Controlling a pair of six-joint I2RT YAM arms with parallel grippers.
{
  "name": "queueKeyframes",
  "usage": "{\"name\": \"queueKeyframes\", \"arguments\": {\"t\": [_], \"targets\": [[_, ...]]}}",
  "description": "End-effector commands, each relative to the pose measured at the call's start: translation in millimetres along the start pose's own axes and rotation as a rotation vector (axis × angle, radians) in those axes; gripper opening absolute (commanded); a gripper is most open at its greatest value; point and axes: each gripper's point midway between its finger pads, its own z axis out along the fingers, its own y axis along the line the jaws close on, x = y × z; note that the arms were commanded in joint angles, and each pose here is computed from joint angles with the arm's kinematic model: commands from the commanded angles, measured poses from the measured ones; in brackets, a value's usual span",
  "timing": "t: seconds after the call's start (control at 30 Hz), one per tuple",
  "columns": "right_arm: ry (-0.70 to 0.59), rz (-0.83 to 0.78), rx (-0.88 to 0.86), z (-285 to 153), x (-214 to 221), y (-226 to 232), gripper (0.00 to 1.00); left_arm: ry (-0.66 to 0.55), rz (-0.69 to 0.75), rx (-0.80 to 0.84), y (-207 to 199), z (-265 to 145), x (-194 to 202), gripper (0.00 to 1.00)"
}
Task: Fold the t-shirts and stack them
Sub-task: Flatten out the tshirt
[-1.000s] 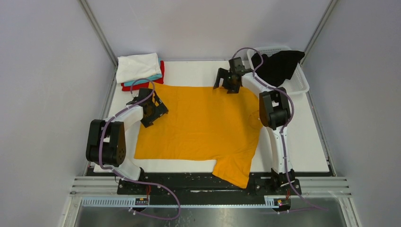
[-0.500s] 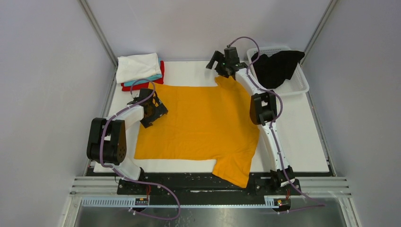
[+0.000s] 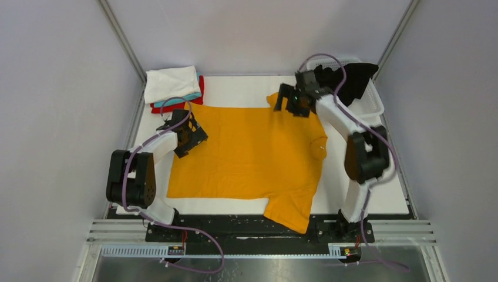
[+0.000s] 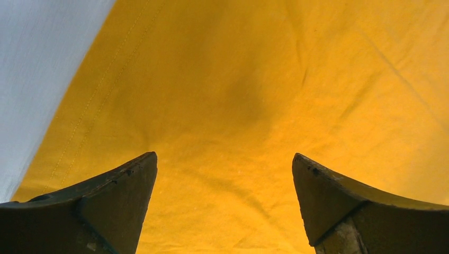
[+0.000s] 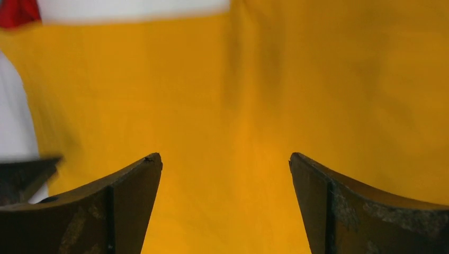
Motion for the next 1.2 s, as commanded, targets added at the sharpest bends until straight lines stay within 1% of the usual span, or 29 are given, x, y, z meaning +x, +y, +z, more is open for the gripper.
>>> {"name": "queueKeyframes", "arguments": {"t": [0.0, 0.07, 0.1, 0.13, 0.23, 0.27, 0.3, 0.37, 0.4, 0.53, 0.63, 0.73, 0.77, 0.83, 0.87, 0.93, 1.07, 1.17], "targets": [[-0.086, -0.039, 0.15, -107.3, 58.4, -49.3, 1.0, -0.058, -0.011, 0.08, -16.4, -17.2, -14.4, 0.99], [-0.068, 0.002, 0.249, -127.4, 105.3, -87.3, 0.99, -0.048, -0.01, 0.096, -19.5, -17.8, -12.9, 0.99], [-0.087, 0.02, 0.296, -141.9, 120.6, -104.1, 1.0, -0.041, -0.01, 0.104, -21.0, -17.8, -11.6, 0.99], [-0.075, 0.048, 0.358, -148.4, 139.8, -124.2, 1.0, -0.036, -0.01, 0.11, -22.2, -18.0, -10.9, 0.99], [-0.046, 0.14, 0.469, -158.4, 178.3, -165.2, 0.99, -0.02, -0.011, 0.13, -25.1, -17.0, -7.1, 0.99], [-0.034, 0.16, 0.495, -158.0, 187.5, -175.6, 0.96, -0.017, -0.011, 0.136, -26.3, -17.4, -6.6, 0.99], [-0.024, 0.178, 0.51, -157.7, 193.1, -182.2, 0.94, -0.012, -0.009, 0.138, -26.4, -17.4, -5.6, 0.99], [0.01, 0.193, 0.519, -152.9, 203.9, -188.0, 0.83, -0.009, -0.009, 0.14, -26.0, -17.8, -4.5, 0.99], [0.039, 0.198, 0.503, -147.3, 210.3, -186.6, 0.79, -0.01, -0.009, 0.139, -25.4, -18.3, -4.1, 0.99], [0.145, 0.227, 0.419, -121.6, 229.9, -175.3, 0.7, -0.022, -0.007, 0.125, -22.9, -20.3, -6.7, 0.99], [0.186, 0.249, 0.401, -109.7, 239.0, -173.8, 0.56, -0.026, -0.007, 0.124, -22.0, -22.0, -6.7, 0.99], [0.196, 0.26, 0.406, -105.6, 242.1, -175.3, 0.31, -0.03, -0.008, 0.119, -20.9, -22.2, -7.6, 0.99], [0.196, 0.261, 0.414, -106.9, 242.1, -176.3, 0.2, -0.031, -0.008, 0.117, -20.6, -22.2, -8.0, 0.99], [0.193, 0.257, 0.432, -112.8, 239.1, -176.3, 0.05, -0.032, -0.007, 0.115, -20.8, -22.0, -8.3, 0.99], [0.192, 0.25, 0.44, -116.9, 237.6, -175.2, 0.0, -0.034, -0.008, 0.114, -20.9, -22.0, -9.1, 0.99], [0.19, 0.215, 0.465, -127.4, 232.4, -168.7, 0.0, -0.03, -0.005, 0.108, -20.5, -20.2, -8.7, 0.99], [0.2, 0.12, 0.584, -145.7, 224.4, -154.8, 0.01, -0.022, -0.005, 0.098, -19.9, -16.9, -8.4, 0.99], [0.207, 0.07, 0.631, -142.3, 213.5, -137.4, 0.03, -0.018, -0.002, 0.092, -19.5, -15.5, -8.0, 0.99]]}}
